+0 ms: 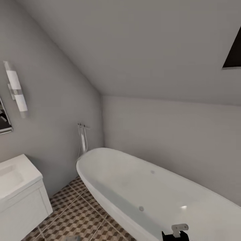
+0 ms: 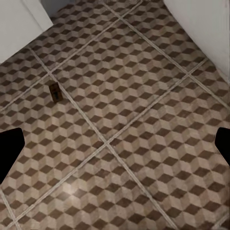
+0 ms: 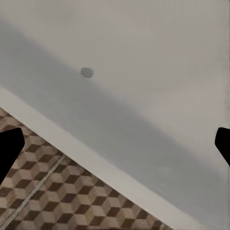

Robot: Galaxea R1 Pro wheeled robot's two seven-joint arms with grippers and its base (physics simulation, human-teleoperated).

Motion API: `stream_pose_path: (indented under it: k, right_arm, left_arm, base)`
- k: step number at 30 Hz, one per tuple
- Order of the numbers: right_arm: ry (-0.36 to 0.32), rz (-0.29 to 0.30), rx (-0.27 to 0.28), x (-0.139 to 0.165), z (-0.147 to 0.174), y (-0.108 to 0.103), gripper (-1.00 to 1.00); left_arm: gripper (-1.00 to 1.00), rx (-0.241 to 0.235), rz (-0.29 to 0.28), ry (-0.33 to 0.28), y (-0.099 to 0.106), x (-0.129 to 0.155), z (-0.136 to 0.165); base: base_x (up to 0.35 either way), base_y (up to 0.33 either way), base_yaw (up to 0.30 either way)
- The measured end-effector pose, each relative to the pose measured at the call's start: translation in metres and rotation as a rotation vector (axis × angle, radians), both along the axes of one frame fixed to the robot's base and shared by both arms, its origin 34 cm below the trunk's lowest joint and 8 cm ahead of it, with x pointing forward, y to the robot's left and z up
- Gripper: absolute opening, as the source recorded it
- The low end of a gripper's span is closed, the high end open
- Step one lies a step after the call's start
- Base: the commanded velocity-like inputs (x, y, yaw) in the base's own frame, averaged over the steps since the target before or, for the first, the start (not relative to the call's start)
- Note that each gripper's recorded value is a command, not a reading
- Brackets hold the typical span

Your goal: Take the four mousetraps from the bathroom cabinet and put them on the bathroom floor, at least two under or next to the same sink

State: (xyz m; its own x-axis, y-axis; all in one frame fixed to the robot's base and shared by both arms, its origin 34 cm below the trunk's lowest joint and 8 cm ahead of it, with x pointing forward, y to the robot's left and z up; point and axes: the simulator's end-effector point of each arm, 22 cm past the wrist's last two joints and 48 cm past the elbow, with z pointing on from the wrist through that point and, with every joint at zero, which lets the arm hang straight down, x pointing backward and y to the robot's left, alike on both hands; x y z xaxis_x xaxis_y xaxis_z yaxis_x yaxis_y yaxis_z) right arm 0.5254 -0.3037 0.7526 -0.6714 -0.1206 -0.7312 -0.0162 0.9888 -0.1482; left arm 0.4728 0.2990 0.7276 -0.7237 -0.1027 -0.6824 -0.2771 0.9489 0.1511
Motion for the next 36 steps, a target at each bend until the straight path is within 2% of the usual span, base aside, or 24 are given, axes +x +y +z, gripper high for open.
stream_pose_path:
  k: [36]
  right_arm:
    - [-0.021, 0.004, 0.003, 0.0045, 0.0073, 0.0007, 1.00]
  left_arm:
    - [1.00, 0.004, 0.001, -0.015, 0.0028, 0.0042, 0.0059]
  base:
    - [0.000, 0.000, -0.280]
